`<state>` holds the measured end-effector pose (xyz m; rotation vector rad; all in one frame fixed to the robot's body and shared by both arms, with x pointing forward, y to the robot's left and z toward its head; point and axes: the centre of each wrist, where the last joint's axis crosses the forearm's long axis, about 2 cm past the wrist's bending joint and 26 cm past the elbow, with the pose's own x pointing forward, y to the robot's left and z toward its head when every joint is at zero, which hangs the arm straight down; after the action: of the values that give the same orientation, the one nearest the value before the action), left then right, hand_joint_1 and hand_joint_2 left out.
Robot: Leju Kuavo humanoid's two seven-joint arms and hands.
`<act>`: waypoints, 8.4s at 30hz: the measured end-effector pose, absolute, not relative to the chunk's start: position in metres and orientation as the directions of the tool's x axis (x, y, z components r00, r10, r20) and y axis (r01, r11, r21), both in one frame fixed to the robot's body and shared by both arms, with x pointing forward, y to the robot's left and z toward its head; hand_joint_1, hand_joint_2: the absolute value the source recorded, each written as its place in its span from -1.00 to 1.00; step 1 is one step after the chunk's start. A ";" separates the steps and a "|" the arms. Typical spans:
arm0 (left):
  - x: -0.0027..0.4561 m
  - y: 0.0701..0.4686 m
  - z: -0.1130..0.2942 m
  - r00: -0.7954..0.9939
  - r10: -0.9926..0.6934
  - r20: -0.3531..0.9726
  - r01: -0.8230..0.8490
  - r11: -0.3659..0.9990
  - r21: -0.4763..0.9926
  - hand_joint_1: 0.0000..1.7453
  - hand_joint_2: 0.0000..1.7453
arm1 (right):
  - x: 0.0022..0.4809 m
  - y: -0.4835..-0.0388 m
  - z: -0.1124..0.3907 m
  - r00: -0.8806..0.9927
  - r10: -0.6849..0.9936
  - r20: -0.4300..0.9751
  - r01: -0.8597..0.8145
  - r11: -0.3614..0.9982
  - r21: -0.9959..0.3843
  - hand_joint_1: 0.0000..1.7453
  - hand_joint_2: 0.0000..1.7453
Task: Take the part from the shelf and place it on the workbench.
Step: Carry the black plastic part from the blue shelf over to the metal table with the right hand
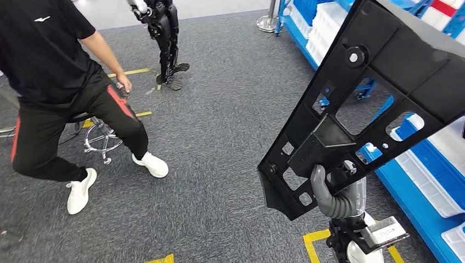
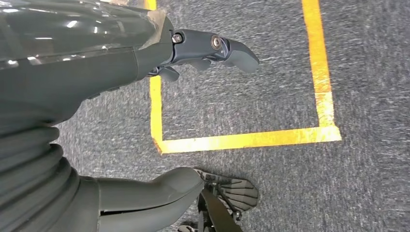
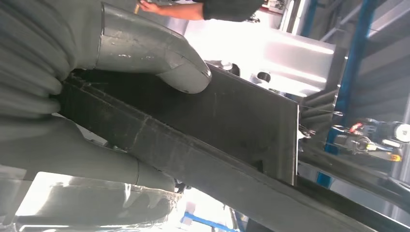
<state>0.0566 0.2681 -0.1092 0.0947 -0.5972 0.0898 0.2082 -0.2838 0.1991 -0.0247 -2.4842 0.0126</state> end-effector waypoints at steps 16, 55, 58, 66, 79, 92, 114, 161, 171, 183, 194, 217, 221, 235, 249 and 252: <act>0.056 0.270 -0.110 0.781 0.072 0.621 -0.101 0.995 0.012 -1.00 1.00 | 0.207 -0.283 0.196 -0.804 0.023 0.594 0.009 1.000 -0.027 1.00 1.00; 0.050 0.289 -0.111 0.793 0.053 0.607 -0.104 0.993 0.049 -1.00 1.00 | 0.194 -0.270 0.189 -0.784 -0.010 0.621 -0.018 1.000 -0.007 1.00 1.00; 0.049 0.287 -0.111 0.793 0.058 0.606 -0.108 0.993 0.047 -1.00 1.00 | 0.194 -0.271 0.189 -0.783 -0.008 0.622 -0.018 1.000 -0.010 1.00 1.00; 0.045 0.286 -0.111 0.801 0.059 0.596 -0.117 0.991 0.059 -1.00 1.00 | 0.194 -0.271 0.189 -0.792 -0.005 0.611 -0.020 1.000 -0.019 1.00 1.00; 0.047 0.285 -0.111 0.810 0.039 0.585 -0.101 0.992 0.074 -1.00 1.00 | 0.192 -0.272 0.189 -0.790 -0.002 0.614 -0.016 1.000 -0.017 1.00 1.00; 0.046 0.288 -0.111 0.819 0.054 0.571 -0.141 0.984 0.110 -1.00 1.00 | 0.201 -0.273 0.189 -0.795 -0.016 0.606 -0.022 1.000 -0.004 1.00 1.00; 0.049 0.299 -0.110 0.861 -0.022 0.509 -0.141 0.950 0.278 -1.00 1.00 | 0.212 -0.266 0.189 -0.793 -0.028 0.609 -0.036 0.999 0.000 1.00 1.00; 0.048 0.286 -0.110 0.827 -0.059 0.559 -0.097 0.965 0.245 -1.00 1.00 | 0.219 -0.270 0.187 -0.779 0.023 0.627 0.025 1.000 -0.005 1.00 1.00; 0.049 0.286 -0.110 0.828 -0.061 0.558 -0.084 0.970 0.230 -1.00 1.00 | 0.221 -0.275 0.189 -0.765 0.061 0.641 0.063 0.998 -0.020 1.00 1.00; 0.050 0.281 -0.110 0.833 -0.086 0.546 -0.053 0.971 0.235 -1.00 1.00 | 0.219 -0.275 0.187 -0.758 0.086 0.646 0.088 0.996 -0.030 1.00 1.00; 0.050 0.281 -0.110 0.837 -0.094 0.538 -0.046 0.969 0.241 -1.00 1.00 | 0.217 -0.274 0.191 -0.768 0.090 0.634 0.092 0.995 -0.030 1.00 1.00; 0.048 0.288 -0.110 0.848 -0.110 0.518 -0.034 0.965 0.261 -1.00 1.00 | 0.213 -0.275 0.189 -0.759 0.098 0.644 0.090 0.995 -0.046 1.00 1.00; 0.048 0.288 -0.110 0.848 -0.111 0.518 -0.035 0.964 0.264 -1.00 1.00 | 0.213 -0.274 0.189 -0.760 0.096 0.643 0.088 0.995 -0.045 1.00 1.00; 0.047 0.294 -0.110 0.854 -0.114 0.507 -0.037 0.960 0.279 -1.00 1.00 | 0.214 -0.273 0.189 -0.763 0.094 0.639 0.088 0.995 -0.041 1.00 1.00; 0.044 0.289 -0.111 0.861 -0.113 0.495 -0.024 0.965 0.262 -1.00 1.00 | 0.214 -0.273 0.183 -0.755 0.101 0.648 0.086 0.995 -0.055 1.00 1.00; 0.045 0.288 -0.111 0.860 -0.113 0.498 -0.023 0.966 0.258 -1.00 1.00 | 0.216 -0.273 0.185 -0.760 0.098 0.642 0.080 0.995 -0.056 1.00 1.00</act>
<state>0.0449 0.2879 -0.1106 0.2609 -0.5355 -0.0478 0.2160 -0.2726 0.1850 -0.1234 -2.4383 0.0329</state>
